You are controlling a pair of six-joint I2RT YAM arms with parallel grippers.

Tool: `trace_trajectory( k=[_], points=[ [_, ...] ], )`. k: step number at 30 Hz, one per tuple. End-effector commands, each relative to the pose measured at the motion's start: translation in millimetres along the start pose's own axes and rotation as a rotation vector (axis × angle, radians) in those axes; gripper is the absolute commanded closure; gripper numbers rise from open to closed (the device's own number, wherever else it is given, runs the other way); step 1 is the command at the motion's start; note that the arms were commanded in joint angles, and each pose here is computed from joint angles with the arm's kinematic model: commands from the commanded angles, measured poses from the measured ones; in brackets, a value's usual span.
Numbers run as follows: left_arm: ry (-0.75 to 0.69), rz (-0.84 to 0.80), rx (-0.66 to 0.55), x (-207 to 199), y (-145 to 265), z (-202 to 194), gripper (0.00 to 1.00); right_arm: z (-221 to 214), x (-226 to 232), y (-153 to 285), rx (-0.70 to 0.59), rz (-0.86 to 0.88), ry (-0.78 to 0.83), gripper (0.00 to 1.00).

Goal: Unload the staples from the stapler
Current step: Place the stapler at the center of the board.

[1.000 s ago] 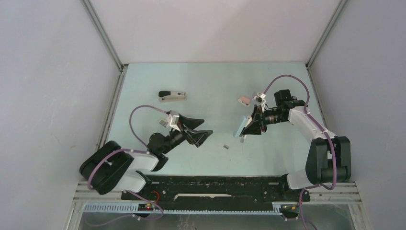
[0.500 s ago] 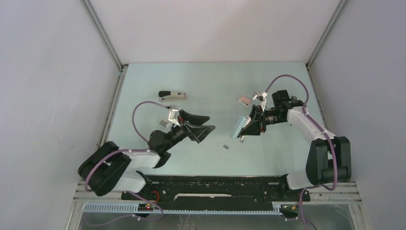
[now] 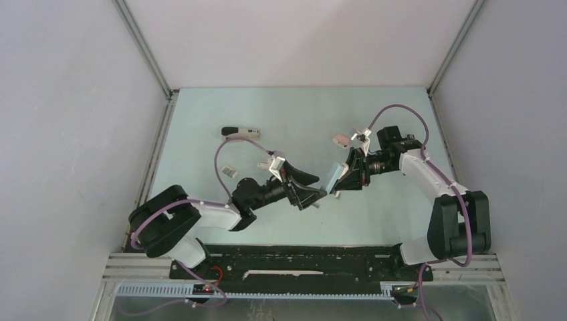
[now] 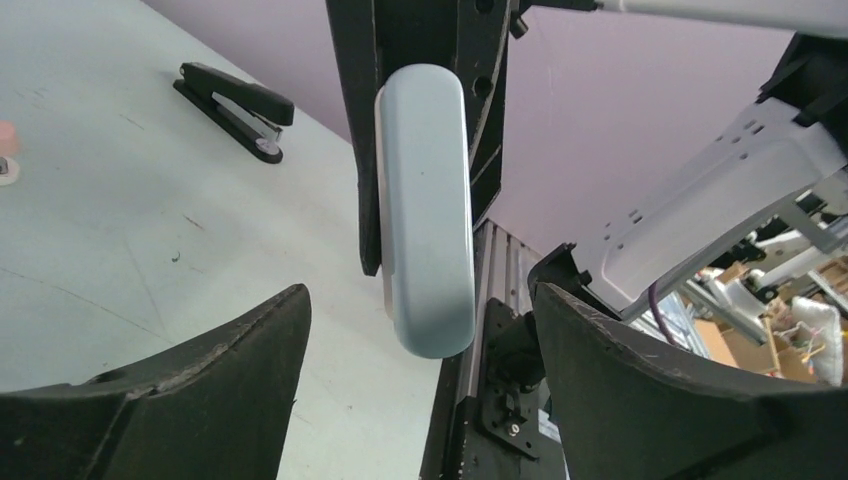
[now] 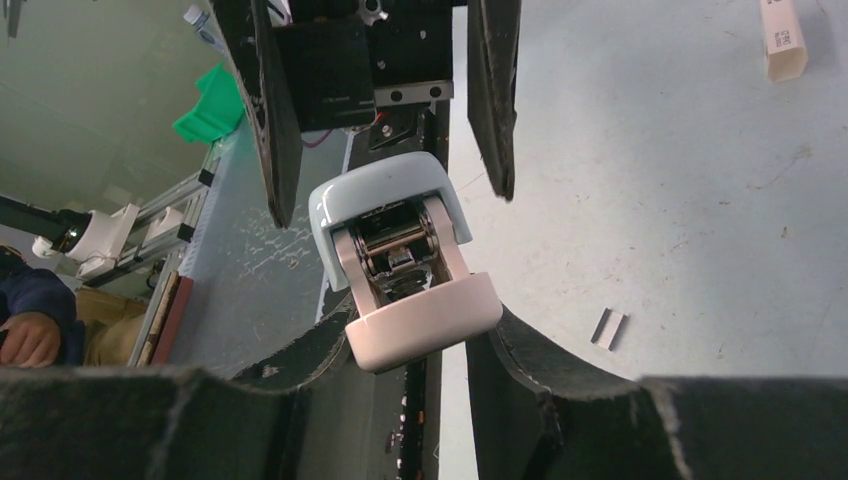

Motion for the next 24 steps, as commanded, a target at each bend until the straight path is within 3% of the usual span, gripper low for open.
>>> trace_trajectory(
  k=[1, 10, 17, 19, 22, 24],
  points=[
    [-0.085, 0.027, 0.034, 0, -20, 3, 0.16, 12, 11, 1, -0.031, 0.036, 0.019, 1.00],
    [-0.082, 0.000, 0.113, -1, -31, -6, 0.42, 11, 10, 0, -0.031, 0.037, 0.014, 1.00],
    [-0.083, -0.017, 0.143, -2, -37, -6, 0.45, 10, 9, 0, -0.029, 0.037, 0.007, 1.00],
    [-0.086, -0.028, 0.158, -4, -38, -7, 0.58, 11, 9, 0, -0.029, 0.037, 0.008, 1.00],
    [-0.085, -0.039, 0.180, -4, -39, -9, 0.90, 11, 9, 0, -0.028, 0.034, 0.011, 1.00],
    [-0.085, -0.044, 0.182, -6, -39, -8, 0.99, 10, 9, 0, -0.025, 0.029, 0.012, 1.00]
  ],
)
Point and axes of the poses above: each gripper's point midway between its finger pads, its own y axis back along the fingers, its own x axis along the line the jaws close on, z = x × y, the point moved 4 cm from there along y, back along the fingers, and after that the axes turned 9 degrees about -y, right-handed, at the moved point
